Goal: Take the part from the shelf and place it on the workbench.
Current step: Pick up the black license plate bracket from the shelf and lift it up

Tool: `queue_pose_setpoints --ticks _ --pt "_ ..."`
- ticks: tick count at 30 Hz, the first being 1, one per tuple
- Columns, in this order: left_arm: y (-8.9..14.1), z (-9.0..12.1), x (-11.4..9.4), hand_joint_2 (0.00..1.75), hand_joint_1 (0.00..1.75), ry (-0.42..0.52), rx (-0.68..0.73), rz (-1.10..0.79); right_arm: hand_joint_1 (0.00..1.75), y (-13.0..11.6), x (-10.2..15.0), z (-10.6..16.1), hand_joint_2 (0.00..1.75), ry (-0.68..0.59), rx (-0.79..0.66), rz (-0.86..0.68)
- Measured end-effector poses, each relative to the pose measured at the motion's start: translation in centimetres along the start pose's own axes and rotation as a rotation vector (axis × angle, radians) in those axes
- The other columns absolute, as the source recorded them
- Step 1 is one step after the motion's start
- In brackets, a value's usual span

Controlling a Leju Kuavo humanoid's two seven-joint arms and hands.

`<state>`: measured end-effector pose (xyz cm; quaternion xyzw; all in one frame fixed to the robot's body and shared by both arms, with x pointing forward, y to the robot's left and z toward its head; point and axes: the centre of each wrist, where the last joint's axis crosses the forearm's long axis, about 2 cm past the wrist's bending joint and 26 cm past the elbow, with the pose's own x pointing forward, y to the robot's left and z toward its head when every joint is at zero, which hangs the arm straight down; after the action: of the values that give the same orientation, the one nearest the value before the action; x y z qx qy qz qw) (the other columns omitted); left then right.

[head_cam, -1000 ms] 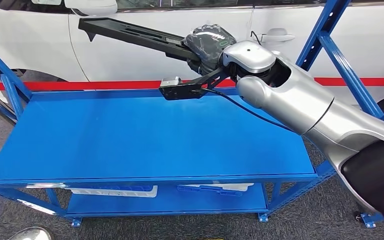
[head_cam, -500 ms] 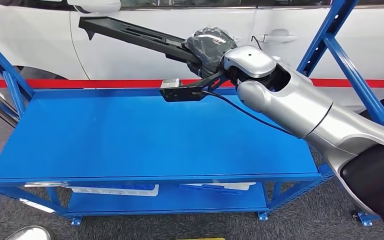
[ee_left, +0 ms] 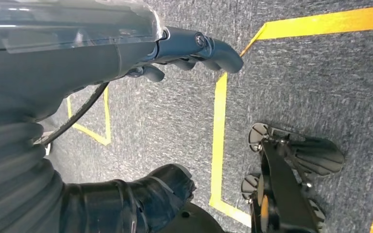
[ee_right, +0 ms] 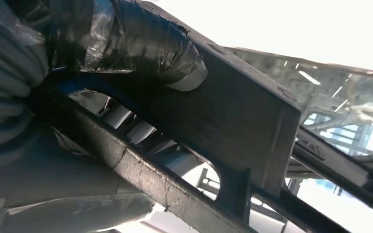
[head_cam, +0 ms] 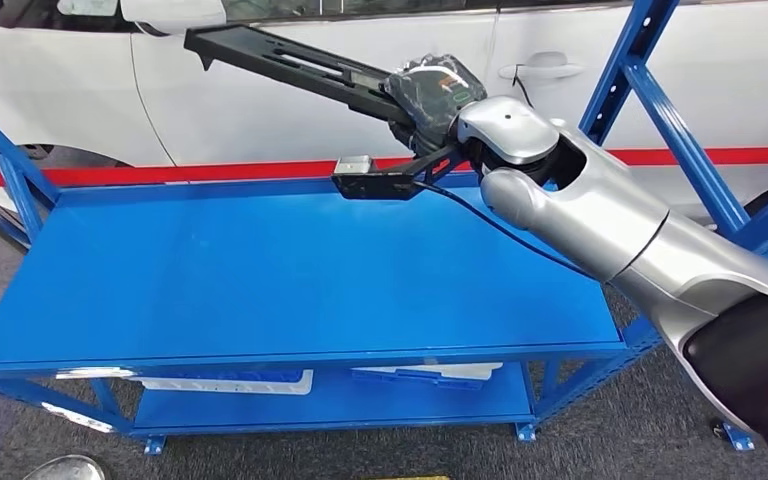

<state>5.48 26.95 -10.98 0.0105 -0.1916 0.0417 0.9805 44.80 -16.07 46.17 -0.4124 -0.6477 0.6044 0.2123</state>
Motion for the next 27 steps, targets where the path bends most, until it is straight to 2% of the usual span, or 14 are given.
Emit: queue_pose_setpoints --ticks 27 --pt "-0.1 -0.09 0.37 1.75 0.0 0.007 -0.004 -0.018 1.75 -0.18 0.45 -0.17 1.75 -0.022 0.013 0.026"
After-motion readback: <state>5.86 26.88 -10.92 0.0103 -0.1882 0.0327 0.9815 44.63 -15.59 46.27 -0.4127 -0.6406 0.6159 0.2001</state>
